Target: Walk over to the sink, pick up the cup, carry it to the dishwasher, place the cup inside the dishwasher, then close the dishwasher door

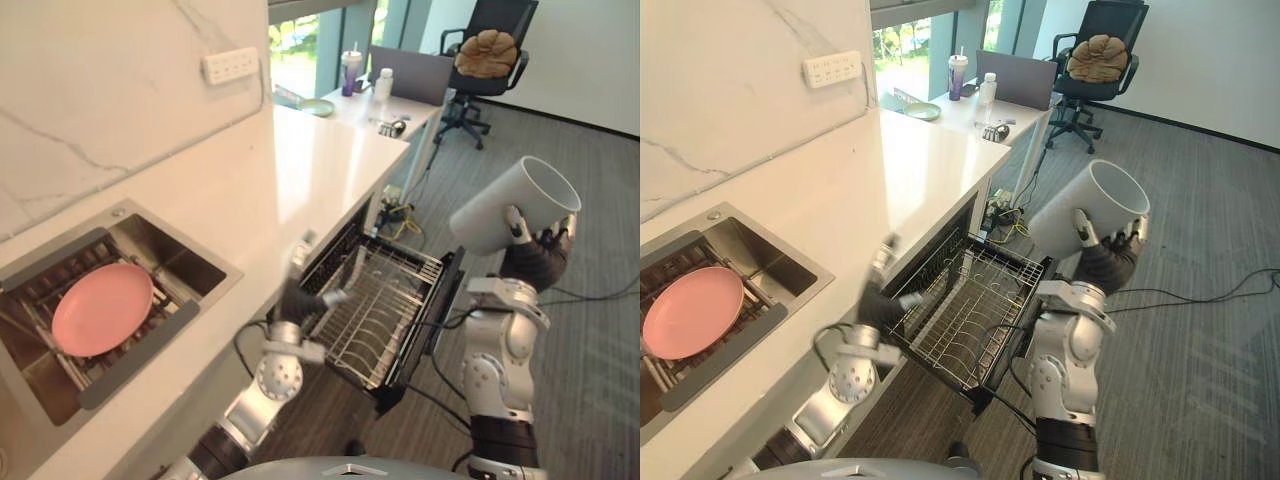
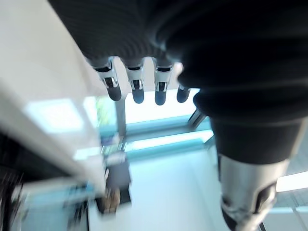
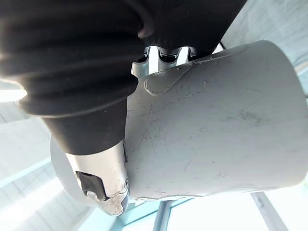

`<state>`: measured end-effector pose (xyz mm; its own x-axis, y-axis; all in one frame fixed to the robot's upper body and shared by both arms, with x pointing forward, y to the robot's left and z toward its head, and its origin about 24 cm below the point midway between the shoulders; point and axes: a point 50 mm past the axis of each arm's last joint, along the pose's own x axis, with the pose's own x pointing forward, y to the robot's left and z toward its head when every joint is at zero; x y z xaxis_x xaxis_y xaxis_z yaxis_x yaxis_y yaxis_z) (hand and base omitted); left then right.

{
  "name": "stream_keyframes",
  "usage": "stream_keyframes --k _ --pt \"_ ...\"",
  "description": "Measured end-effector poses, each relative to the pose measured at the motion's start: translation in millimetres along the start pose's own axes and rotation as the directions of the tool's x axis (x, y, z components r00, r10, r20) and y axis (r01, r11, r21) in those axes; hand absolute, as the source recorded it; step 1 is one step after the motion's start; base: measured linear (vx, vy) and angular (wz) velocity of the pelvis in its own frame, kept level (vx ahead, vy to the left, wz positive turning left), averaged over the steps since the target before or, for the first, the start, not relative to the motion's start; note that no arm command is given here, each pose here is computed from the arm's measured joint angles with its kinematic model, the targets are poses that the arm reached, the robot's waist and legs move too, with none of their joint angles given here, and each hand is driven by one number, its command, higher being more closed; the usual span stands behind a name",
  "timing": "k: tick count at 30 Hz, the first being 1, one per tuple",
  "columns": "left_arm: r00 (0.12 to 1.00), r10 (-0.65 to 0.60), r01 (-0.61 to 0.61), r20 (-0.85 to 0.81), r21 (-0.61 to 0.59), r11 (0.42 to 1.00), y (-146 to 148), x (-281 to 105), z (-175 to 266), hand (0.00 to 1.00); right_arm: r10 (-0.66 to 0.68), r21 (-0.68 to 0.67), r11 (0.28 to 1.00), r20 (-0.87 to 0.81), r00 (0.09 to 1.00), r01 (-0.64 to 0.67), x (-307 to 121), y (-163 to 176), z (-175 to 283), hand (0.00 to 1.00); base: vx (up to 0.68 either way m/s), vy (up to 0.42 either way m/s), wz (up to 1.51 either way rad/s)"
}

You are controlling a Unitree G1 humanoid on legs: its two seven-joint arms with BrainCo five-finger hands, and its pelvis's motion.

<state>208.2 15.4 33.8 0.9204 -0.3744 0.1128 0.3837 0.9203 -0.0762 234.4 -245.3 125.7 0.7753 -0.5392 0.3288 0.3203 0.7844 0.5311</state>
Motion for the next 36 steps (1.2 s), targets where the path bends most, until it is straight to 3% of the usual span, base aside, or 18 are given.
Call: stream_keyframes --k 2,4,7,10,13,15,17,19,22,26,27,30,31,36 --pt "0.978 -0.172 0.145 -0.115 -0.211 0.967 -15 -9 -12 0.0 -0.006 -0.056 0.998 -0.055 0.998 0.003 1 -13 -8 1.0 0.08 0.004 -0.01" --pt "0.929 -0.32 0.213 -0.184 -0.441 0.872 -24 -20 -24 0.0 -0.008 -0.133 0.991 -0.15 0.989 -0.013 -2 -29 -23 1.0 0.08 -0.008 0.02" --pt "0.891 -0.422 0.276 -0.169 -0.535 0.798 -28 -29 -27 0.0 0.027 -0.178 0.981 -0.245 0.969 -0.072 -4 -37 -37 1.0 0.05 -0.012 0.16" --pt "0.875 -0.444 0.285 -0.194 -0.536 0.795 -26 -35 -32 0.0 0.042 -0.181 0.979 -0.283 0.958 -0.096 -6 -41 -44 1.0 0.02 -0.006 0.28" --pt "0.874 -0.385 0.246 -0.295 -0.415 0.876 -8 -42 -43 0.0 0.056 -0.192 0.974 -0.314 0.948 -0.121 -6 -46 -48 1.0 0.0 0.003 0.27" --pt "0.838 -0.305 0.199 -0.452 -0.267 0.943 15 -54 -63 0.0 0.048 -0.2 0.972 -0.342 0.939 -0.122 -8 -51 -53 1.0 -0.02 -0.006 0.29" --pt "0.751 -0.22 0.175 -0.622 -0.133 0.976 35 -72 -87 0.0 0.033 -0.21 0.97 -0.375 0.926 -0.12 -10 -55 -60 1.0 0.0 -0.025 0.33" --pt "0.596 -0.075 0.15 -0.799 0.019 0.988 65 -105 -114 0.0 0.019 -0.218 0.968 -0.417 0.908 -0.121 -15 -58 -68 1.0 -0.03 -0.024 0.18" --pt "0.412 0.083 0.124 -0.908 0.146 0.982 91 -146 -135 0.0 0.011 -0.276 0.948 -0.478 0.879 -0.162 -21 -59 -81 1.0 -0.05 -0.018 0.07" --pt "0.362 0.129 0.128 -0.923 0.186 0.974 99 -164 -138 0.0 -0.005 -0.293 0.941 -0.507 0.862 -0.167 -23 -62 -87 1.0 -0.06 -0.015 0.19" --pt "0.369 0.131 0.052 -0.92 0.161 0.986 106 -163 -139 0.0 -0.008 -0.298 0.94 -0.51 0.86 -0.168 -19 -62 -91 1.0 -0.13 0.012 0.37" --pt "0.284 0.336 -0.159 -0.898 0.301 0.94 152 -159 -146 0.0 -0.076 -0.45 0.871 -0.521 0.85 -0.198 12 -60 -105 1.0 -0.11 -0.01 0.42" --pt "0.251 0.383 -0.177 -0.889 0.347 0.921 161 -167 -144 0.0 -0.077 -0.46 0.866 -0.509 0.857 -0.196 19 -56 -104 1.0 -0.09 -0.007 0.2" --pt "0.141 0.405 -0.322 -0.903 0.345 0.882 160 -201 -149 0.0 -0.097 -0.478 0.859 -0.503 0.859 -0.184 29 -56 -104 1.0 -0.02 -0.009 0.19"
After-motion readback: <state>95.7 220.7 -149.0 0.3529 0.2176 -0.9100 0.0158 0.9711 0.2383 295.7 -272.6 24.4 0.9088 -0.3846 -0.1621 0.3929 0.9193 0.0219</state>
